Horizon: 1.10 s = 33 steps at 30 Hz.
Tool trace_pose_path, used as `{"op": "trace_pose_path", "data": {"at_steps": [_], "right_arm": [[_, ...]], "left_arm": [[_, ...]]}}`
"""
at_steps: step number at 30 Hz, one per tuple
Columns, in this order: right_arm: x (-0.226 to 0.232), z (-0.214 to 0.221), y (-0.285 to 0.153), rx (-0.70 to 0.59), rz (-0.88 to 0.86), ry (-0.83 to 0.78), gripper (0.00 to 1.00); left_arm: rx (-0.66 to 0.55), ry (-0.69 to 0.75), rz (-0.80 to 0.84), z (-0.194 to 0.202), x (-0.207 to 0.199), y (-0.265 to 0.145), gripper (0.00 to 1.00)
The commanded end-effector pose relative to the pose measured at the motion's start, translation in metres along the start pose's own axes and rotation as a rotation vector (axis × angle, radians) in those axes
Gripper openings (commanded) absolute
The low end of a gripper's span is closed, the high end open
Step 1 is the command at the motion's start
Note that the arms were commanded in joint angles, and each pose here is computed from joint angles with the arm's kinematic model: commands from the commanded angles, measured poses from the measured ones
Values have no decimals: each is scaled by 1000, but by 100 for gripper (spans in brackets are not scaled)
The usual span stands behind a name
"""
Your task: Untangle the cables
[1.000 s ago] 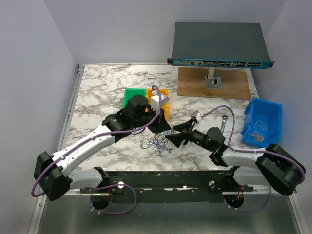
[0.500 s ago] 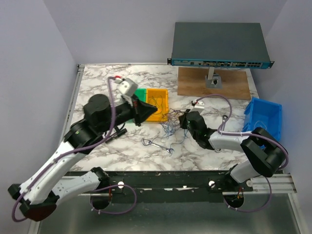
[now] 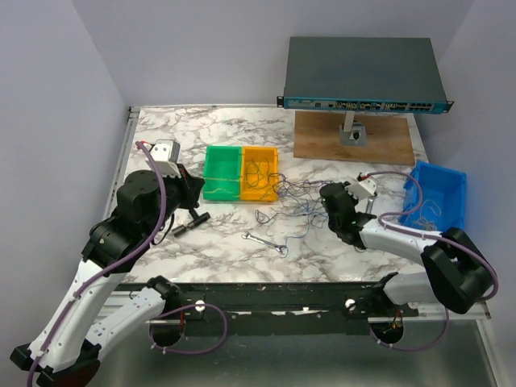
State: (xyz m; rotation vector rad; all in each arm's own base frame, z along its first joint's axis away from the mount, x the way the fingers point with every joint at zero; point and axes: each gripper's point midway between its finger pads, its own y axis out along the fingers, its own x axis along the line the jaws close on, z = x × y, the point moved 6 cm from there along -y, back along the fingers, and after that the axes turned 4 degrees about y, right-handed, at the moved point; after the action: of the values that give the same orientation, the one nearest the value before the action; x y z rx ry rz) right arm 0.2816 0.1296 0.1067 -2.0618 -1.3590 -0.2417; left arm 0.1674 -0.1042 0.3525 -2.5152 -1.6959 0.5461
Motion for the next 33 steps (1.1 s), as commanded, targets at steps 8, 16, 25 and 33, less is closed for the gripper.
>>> {"op": "trace_pose_path", "data": {"at_steps": [8, 16, 25, 33], "right_arm": [[-41, -20, -3, -103, 137, -106, 37], [-21, -27, -35, -91, -320, -88, 75], [24, -18, -79, -4, -882, -171, 84], [52, 22, -111, 218, -1267, -301, 81]], "left_arm": [[-214, 71, 69, -33, -1, -17, 0], [-29, 126, 429, -12, -43, 11, 0], [-55, 126, 358, -27, -38, 2, 0], [-23, 131, 383, -26, -41, 3, 0]]}}
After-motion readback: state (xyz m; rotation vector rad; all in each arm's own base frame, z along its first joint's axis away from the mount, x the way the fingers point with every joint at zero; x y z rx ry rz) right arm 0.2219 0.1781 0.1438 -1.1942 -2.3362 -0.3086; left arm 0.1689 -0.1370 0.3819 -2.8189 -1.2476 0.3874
